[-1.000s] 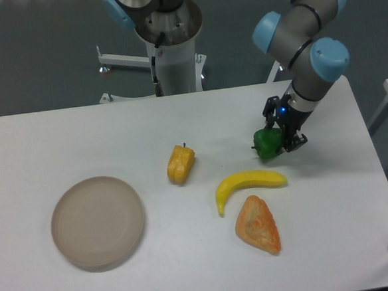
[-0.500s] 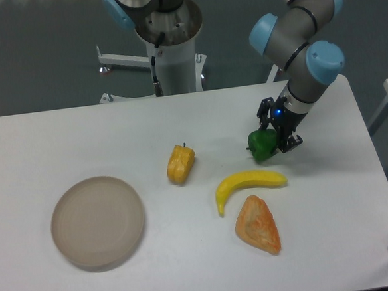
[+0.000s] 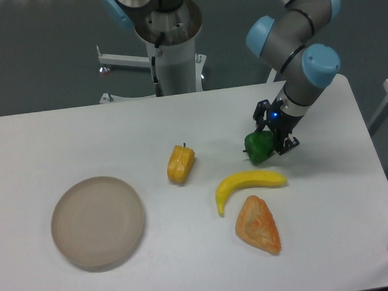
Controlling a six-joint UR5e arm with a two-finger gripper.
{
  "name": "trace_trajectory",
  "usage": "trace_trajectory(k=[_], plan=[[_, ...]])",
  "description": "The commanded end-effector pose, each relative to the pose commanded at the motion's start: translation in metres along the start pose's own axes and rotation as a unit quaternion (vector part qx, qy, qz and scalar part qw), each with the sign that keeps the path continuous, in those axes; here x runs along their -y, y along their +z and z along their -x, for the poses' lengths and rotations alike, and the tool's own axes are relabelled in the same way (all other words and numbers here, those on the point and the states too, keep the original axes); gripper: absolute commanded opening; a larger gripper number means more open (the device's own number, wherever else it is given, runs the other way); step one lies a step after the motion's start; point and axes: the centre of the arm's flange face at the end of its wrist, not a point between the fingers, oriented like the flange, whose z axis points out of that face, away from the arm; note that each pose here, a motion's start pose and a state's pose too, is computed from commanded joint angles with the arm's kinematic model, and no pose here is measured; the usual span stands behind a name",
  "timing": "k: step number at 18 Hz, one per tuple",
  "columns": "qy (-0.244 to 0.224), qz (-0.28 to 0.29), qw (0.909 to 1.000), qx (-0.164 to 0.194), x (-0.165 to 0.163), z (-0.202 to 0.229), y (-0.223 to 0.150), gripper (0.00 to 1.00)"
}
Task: Place the green pepper on the table
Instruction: 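Lower the green pepper onto the table surface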
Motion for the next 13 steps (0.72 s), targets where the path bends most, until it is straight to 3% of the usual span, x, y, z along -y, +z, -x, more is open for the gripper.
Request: trace_trajectory(k=[9, 11, 13], plan=[[-0.003, 0.002, 1.0, -0.002, 0.0027, 0.0011, 0.0027, 0.46], [-0.002, 0.002, 1.0, -0.001, 0.0028, 0.0015, 0.002, 0.58], [-0.002, 0.002, 1.0, 0.0, 0.0027, 0.0016, 0.0018, 0.8]])
